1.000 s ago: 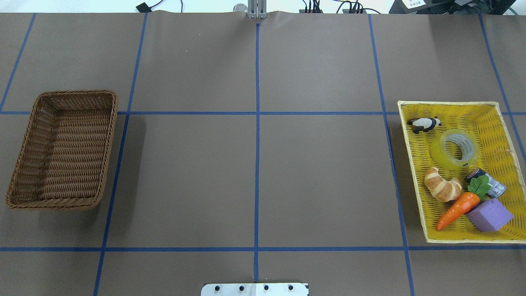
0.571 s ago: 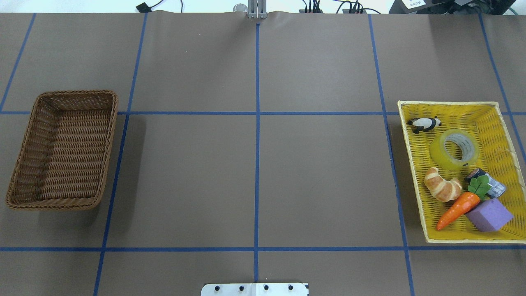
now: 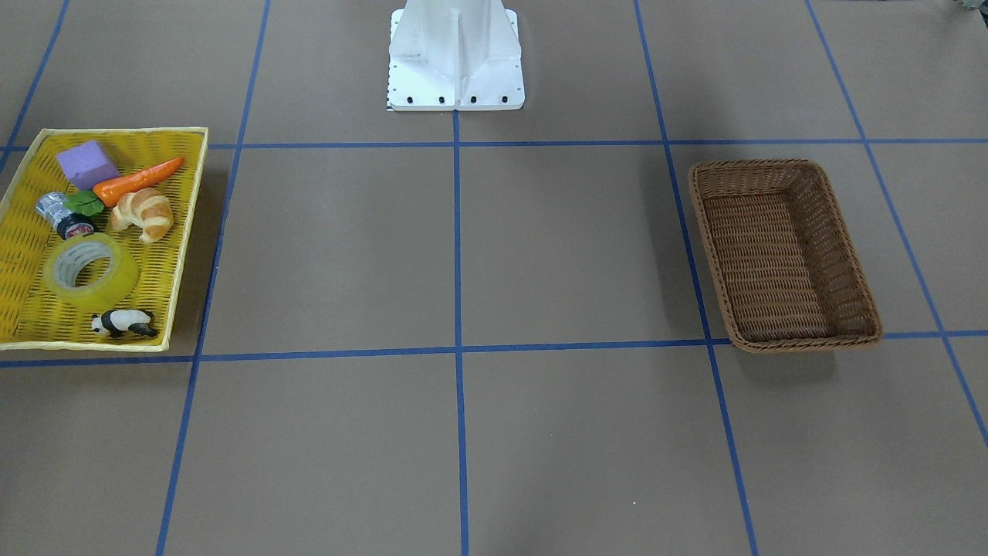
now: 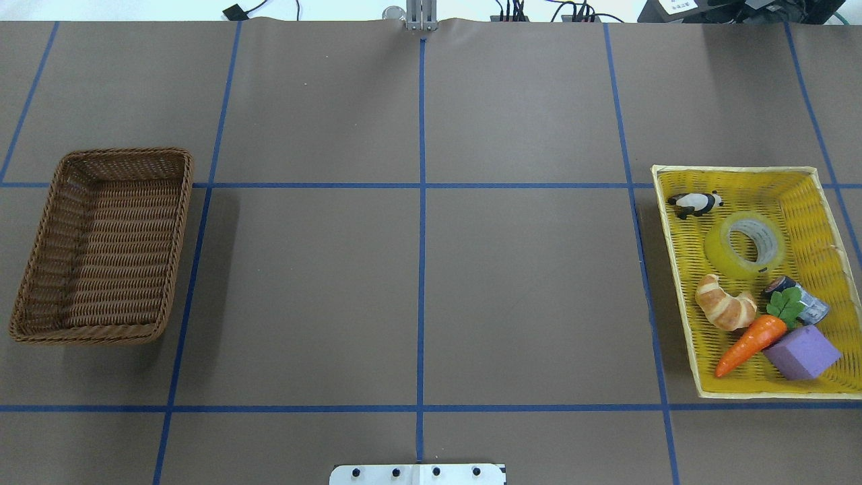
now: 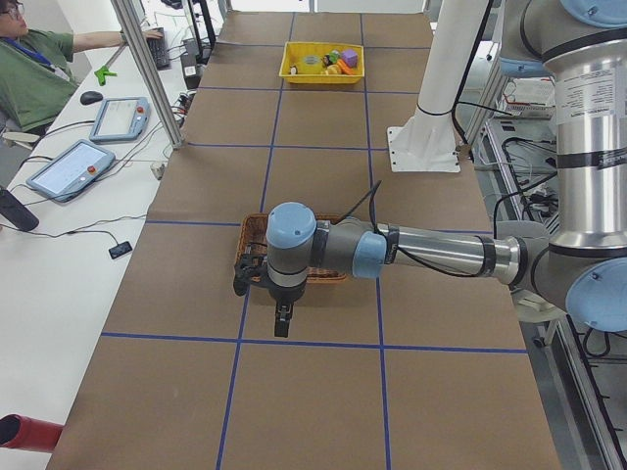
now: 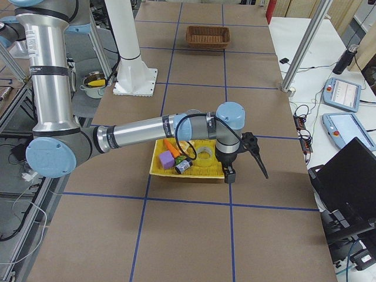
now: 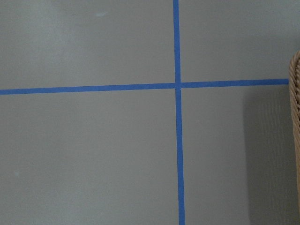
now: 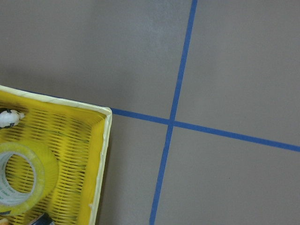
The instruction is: Move tape to another basket
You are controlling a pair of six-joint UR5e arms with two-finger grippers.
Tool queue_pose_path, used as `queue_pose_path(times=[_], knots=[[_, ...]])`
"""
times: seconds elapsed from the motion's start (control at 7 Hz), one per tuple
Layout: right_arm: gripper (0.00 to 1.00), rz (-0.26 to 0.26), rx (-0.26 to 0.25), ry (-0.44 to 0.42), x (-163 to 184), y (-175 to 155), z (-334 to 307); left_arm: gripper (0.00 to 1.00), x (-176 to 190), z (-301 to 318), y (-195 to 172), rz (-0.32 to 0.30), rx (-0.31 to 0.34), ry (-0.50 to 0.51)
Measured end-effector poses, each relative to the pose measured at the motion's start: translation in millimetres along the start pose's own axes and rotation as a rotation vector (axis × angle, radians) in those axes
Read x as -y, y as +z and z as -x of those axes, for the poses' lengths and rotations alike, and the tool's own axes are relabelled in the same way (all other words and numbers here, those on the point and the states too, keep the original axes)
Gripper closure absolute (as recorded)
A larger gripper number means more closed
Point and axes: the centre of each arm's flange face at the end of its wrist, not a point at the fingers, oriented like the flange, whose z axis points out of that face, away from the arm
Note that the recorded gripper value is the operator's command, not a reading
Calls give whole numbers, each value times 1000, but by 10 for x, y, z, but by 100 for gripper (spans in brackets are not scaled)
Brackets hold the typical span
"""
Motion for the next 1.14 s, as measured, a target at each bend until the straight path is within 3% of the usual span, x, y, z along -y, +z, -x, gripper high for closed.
queue_pose_path(times=[0.14, 0.57, 0.86, 1.14], knots=[[0, -11, 10, -46, 225, 20, 262, 1, 5, 24, 6, -2, 19, 1], [0, -40, 147, -146, 438, 170, 788, 1, -12, 75, 0, -13, 66, 3], [0, 7, 185, -201, 445, 486, 1089, 1, -19, 79, 14, -10, 61, -2], [0, 94, 202, -225, 407, 952, 1278, 1, -25, 80, 19, -8, 59, -8]])
